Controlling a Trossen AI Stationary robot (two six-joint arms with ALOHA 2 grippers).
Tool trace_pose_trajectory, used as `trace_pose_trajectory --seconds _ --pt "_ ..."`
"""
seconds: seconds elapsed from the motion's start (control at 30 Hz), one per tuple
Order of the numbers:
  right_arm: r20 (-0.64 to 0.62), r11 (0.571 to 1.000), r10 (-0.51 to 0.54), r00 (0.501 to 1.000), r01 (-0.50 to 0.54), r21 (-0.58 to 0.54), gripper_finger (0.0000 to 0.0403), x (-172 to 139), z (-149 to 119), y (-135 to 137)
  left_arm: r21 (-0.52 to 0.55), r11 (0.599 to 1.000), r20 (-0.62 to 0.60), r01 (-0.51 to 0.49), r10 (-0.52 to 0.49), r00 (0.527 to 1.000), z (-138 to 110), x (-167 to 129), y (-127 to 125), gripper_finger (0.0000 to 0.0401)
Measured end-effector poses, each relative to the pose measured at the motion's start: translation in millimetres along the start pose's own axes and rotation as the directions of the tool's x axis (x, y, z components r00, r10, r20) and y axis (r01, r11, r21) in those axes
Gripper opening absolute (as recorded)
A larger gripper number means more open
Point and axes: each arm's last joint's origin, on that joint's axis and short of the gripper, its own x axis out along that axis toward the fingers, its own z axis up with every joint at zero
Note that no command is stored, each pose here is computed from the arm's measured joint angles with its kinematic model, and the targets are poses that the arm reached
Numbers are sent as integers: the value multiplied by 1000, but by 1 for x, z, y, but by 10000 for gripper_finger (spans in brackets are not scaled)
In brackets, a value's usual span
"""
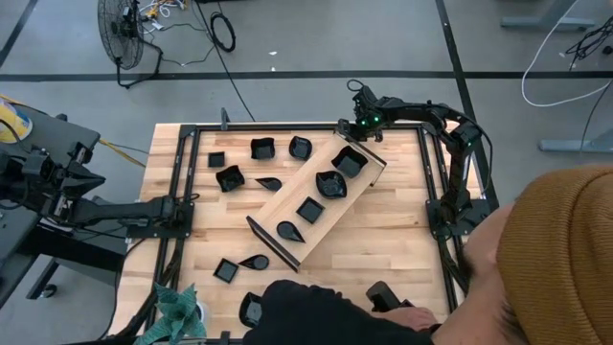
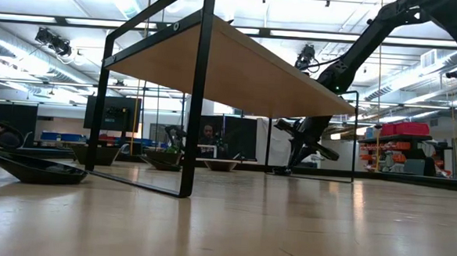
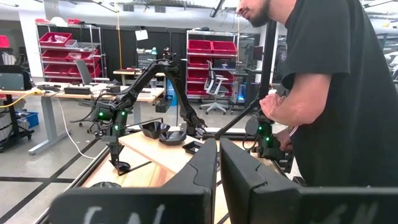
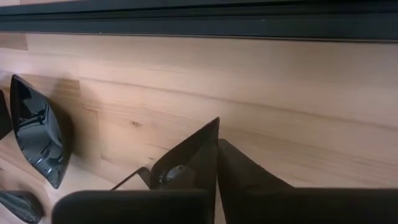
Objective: Pick & Place Mini shaped plates
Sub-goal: Stack the black teardrop shaped plate on top of the black teardrop shaped plate on the shelf
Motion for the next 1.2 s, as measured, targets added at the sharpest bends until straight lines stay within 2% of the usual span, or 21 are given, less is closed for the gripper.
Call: trace_pose_trajectory --seconds 0.4,0.7,0.9,1.03,1.2 --pt "9 1000 -5 1000 5 4 1 -2 1 -2 0 1000 0 0 0 1000 0 0 0 25" --pt "78 1000 -4 997 3 17 1 -26 8 -4 0 1000 0 0 0 1000 0 0 0 25" --pt "158 1000 -8 987 5 18 0 -52 14 -5 0 1000 0 0 0 1000 0 0 0 25" --pt "242 999 -41 969 40 11 0 -77 17 -9 0 1000 0 0 0 1000 0 0 0 25" --pt "336 999 -34 941 38 -5 0 -112 16 -8 0 1000 0 0 0 1000 0 0 0 25"
